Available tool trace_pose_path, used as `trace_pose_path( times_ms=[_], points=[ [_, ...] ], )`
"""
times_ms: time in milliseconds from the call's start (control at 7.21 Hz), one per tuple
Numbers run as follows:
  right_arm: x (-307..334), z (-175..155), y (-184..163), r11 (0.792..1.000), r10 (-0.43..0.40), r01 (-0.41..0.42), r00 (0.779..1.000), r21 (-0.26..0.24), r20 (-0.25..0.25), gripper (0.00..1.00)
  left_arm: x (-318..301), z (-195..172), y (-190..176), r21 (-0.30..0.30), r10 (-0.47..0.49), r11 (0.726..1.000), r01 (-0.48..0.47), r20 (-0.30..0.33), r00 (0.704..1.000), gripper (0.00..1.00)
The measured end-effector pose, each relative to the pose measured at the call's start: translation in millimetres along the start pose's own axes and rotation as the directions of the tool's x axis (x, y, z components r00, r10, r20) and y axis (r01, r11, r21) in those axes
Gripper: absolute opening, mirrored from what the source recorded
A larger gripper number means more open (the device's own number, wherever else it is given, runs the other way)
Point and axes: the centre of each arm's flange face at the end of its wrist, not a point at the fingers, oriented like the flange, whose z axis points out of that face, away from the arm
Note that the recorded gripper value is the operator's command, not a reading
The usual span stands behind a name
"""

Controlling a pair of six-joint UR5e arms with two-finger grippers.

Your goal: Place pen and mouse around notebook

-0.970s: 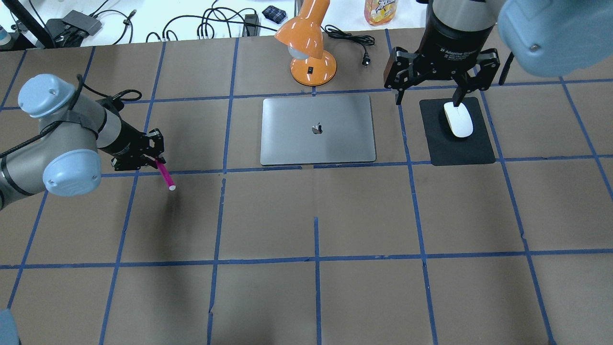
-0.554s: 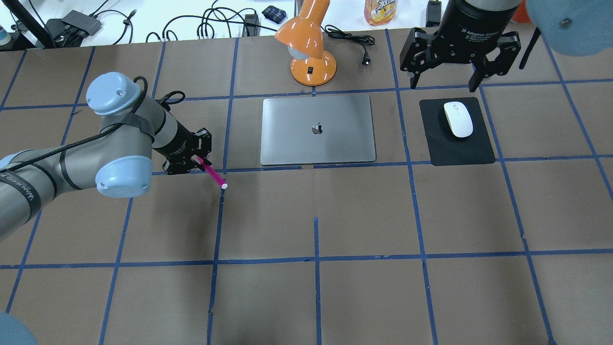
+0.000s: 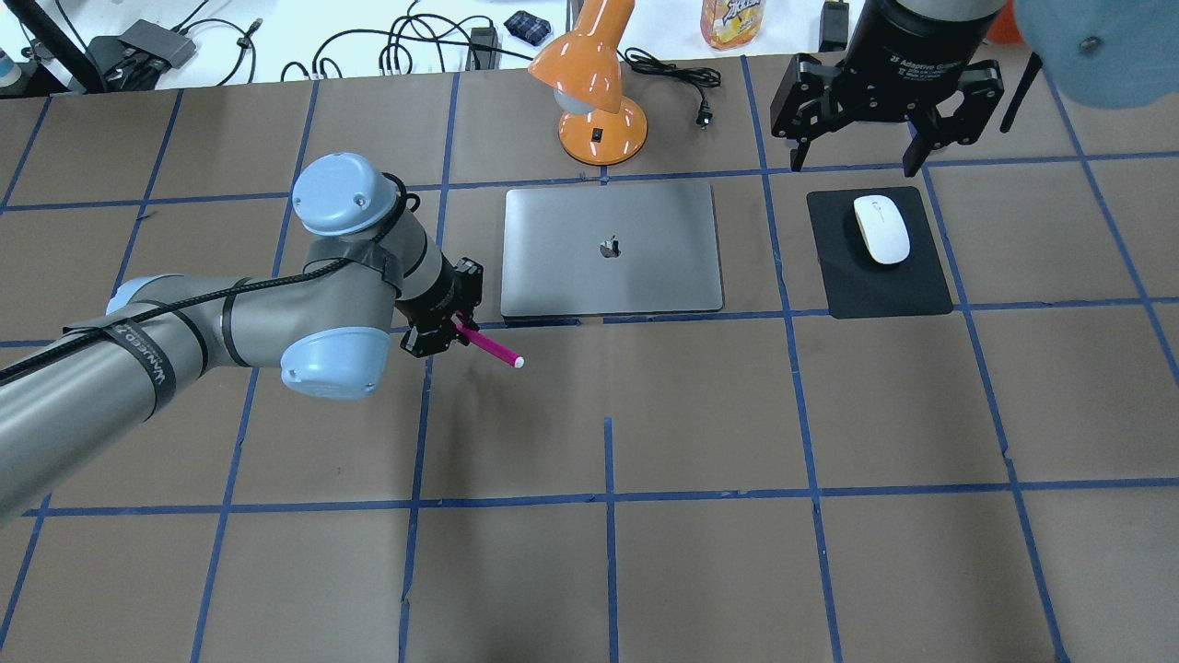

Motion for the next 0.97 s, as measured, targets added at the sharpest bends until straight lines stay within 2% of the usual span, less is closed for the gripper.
trace_pose_path(
  times_ms=[277,554,970],
  points=[
    [-1.4,0.8,1.3,1.000,-0.004,0.004,1.000,-0.003,0.001,1.00,19.9,2.4,30.6,0.048,-0.109,0.993,0.108,0.021,0.994,0.00],
    [-2.7,1.2,2.4,1.000,-0.006,0.006,1.000,-0.005,0.000,1.00,39.6,12.6,63.0,0.058,-0.212,0.976,0.209,0.050,0.976,0.00],
    [-3.2,2.5,2.4,1.000,-0.006,0.006,1.000,-0.007,-0.001,1.00,54.4,28.6,103.9,0.063,-0.282,0.958,0.279,0.052,0.958,0.00]
  ],
)
